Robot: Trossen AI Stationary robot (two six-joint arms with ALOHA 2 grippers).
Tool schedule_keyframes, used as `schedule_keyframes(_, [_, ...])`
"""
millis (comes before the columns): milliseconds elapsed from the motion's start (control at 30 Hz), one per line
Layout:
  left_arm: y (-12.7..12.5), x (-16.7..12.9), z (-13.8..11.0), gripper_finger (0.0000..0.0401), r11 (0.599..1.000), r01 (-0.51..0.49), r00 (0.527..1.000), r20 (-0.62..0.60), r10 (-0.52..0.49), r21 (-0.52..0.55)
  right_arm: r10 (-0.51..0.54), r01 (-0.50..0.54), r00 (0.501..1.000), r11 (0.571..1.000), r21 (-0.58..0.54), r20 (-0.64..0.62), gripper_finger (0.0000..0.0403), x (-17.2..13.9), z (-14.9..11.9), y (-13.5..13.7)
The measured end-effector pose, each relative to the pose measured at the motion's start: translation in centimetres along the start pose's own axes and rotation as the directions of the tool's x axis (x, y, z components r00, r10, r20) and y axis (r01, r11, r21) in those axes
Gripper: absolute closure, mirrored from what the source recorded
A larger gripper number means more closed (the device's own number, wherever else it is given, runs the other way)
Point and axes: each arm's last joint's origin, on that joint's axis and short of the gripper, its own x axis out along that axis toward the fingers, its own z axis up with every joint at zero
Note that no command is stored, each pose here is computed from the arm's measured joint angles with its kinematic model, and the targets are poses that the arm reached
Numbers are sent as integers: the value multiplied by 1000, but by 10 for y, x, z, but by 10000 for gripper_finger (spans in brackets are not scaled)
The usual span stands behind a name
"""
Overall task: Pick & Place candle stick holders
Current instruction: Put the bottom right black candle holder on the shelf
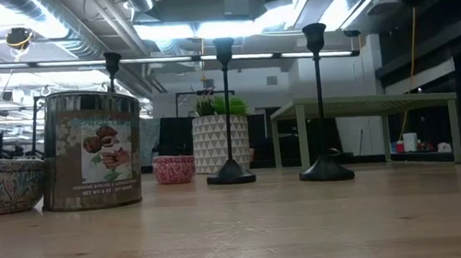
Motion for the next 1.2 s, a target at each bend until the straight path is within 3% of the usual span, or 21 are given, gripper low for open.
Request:
schedule_keyframes(500, [0, 0, 0, 389, 1000, 0, 1000, 0, 0, 0, -154, 146, 983, 986, -76, -104, 396, 45, -15, -5])
schedule_keyframes(700, [0, 0, 0, 390, 1000, 0, 1000, 1, 0, 0, -153, 148, 979, 988, -47, -136, 389, 54, -17, -10])
schedule_keyframes(900, [0, 0, 0, 392, 1000, 0, 1000, 0, 0, 0, -155, 149, 972, 988, -42, -177, 347, 63, -21, -17])
schedule_keyframes(1200, [0, 0, 0, 390, 1000, 0, 1000, 0, 0, 0, -128, 134, 964, 991, 8, -234, 240, 61, -23, -22])
